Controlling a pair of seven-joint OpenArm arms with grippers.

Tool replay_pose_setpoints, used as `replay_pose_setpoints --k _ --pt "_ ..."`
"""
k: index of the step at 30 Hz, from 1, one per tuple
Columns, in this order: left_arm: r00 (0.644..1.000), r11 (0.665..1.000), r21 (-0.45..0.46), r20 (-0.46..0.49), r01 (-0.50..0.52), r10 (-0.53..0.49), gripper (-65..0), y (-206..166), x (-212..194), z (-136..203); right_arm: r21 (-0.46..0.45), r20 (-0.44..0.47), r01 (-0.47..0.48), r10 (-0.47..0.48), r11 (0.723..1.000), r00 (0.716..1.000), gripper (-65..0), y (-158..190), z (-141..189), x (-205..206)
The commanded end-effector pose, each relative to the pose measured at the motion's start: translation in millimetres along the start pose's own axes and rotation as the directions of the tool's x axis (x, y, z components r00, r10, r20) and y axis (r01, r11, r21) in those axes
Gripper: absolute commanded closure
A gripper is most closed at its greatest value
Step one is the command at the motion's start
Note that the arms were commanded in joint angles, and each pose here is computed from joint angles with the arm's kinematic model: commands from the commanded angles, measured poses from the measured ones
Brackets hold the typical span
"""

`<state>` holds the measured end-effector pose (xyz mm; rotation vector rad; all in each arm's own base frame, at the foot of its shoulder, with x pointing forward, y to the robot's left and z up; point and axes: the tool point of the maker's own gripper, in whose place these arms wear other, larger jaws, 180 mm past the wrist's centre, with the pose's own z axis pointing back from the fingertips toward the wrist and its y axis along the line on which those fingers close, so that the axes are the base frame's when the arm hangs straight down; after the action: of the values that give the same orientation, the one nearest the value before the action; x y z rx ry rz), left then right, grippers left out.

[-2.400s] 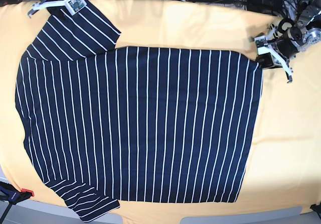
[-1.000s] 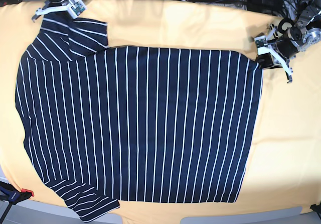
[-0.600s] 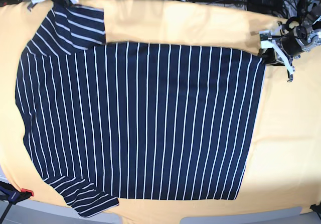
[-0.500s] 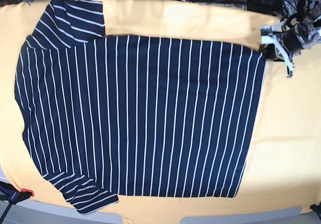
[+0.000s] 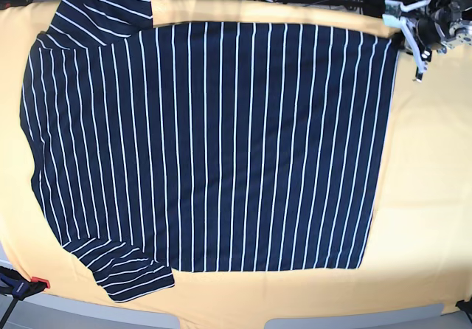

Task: Fold the T-shirt properly
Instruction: 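Lift the gripped side edge and fold it over toward the shirt's middle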

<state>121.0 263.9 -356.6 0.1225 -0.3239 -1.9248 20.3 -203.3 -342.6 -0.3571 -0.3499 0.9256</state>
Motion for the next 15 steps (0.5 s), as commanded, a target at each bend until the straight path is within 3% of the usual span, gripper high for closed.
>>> replay_pose_setpoints --k 1,6,10,15 --pt "0.999 0.999 -0.001 -0.014 0.033 -0.033 0.0 6 -2 5 -0.007 -0.013 -0.005 0.005 1.0 1.0 0.0 -2 4 -3" --pt "0.999 0.999 0.034 0.011 0.042 -0.042 0.0 15 12 8 -0.03 -0.011 0.002 -0.002 1.0 1.0 0.0 -6 4 -2" --pt "0.999 0.987 0.157 -0.02 0.032 -0.029 0.0 40 10 12 -0.202 -0.002 -0.028 0.028 0.979 1.0 0.0 -37 8 0" --pt "0.998 0.956 0.288 -0.034 0.058 -0.05 0.0 73 11 21 -0.312 0.066 -0.045 0.068 0.949 0.995 0.0 -65 11 10"
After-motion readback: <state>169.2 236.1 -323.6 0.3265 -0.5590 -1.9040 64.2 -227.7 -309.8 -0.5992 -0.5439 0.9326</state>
